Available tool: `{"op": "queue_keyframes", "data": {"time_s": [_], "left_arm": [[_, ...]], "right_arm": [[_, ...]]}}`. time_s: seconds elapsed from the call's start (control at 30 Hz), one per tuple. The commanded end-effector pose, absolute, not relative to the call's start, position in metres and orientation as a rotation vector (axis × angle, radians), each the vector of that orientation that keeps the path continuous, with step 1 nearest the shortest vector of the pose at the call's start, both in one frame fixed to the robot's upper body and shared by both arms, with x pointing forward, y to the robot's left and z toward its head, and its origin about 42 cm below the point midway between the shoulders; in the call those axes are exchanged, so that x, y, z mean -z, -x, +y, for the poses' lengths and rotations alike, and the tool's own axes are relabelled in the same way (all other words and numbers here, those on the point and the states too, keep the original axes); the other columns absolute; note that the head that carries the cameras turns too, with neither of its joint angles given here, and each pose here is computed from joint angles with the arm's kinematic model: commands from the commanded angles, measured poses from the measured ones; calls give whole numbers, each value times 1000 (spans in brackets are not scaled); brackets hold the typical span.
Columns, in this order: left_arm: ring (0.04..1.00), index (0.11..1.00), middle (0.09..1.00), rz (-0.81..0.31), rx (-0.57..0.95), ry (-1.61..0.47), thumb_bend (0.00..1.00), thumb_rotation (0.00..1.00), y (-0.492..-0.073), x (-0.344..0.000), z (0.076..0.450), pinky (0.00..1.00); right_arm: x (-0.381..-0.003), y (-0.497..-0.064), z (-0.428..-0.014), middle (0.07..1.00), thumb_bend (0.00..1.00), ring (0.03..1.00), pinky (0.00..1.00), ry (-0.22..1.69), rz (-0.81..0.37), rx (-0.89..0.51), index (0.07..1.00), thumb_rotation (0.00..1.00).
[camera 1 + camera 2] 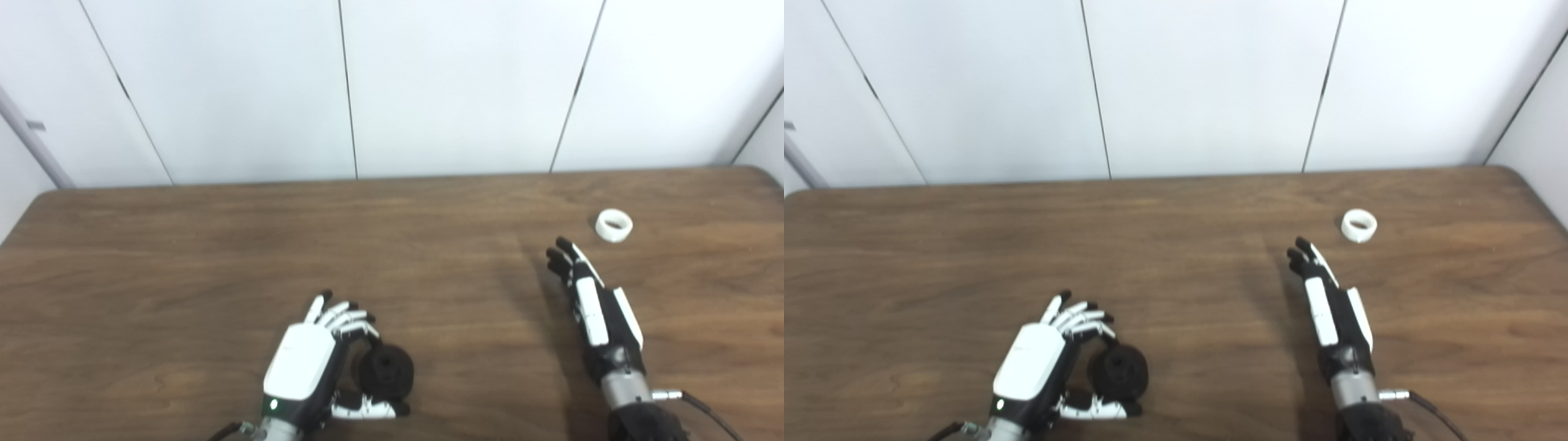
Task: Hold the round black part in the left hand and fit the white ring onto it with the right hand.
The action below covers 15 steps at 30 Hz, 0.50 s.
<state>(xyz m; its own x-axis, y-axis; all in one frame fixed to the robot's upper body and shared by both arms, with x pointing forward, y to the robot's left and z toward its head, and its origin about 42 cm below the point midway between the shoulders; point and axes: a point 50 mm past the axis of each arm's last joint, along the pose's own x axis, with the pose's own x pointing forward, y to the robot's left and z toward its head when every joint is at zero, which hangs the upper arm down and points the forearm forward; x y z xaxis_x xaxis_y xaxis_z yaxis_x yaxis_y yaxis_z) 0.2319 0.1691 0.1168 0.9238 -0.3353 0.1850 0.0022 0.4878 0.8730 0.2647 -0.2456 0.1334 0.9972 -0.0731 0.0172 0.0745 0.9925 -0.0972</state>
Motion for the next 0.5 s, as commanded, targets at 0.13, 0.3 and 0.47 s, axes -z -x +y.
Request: {"op": "queue_keyframes", "data": {"time_s": [0.13,0.3,0.47], "left_arm": [[866,485,767,-370,206,-1043,522,49,-226,-109,167,1000],[869,485,769,-366,213,-1042,522,49,-226,-111,167,1000],[875,485,774,-358,217,-1047,523,50,-227,-112,169,1000]], "right_arm": [[-151,-265,-251,910,561,914,1000,110,-69,57,939,993],[-155,-267,-254,921,566,937,993,112,-69,47,940,907],[-170,-275,-259,937,556,947,994,134,-108,59,951,872]]}}
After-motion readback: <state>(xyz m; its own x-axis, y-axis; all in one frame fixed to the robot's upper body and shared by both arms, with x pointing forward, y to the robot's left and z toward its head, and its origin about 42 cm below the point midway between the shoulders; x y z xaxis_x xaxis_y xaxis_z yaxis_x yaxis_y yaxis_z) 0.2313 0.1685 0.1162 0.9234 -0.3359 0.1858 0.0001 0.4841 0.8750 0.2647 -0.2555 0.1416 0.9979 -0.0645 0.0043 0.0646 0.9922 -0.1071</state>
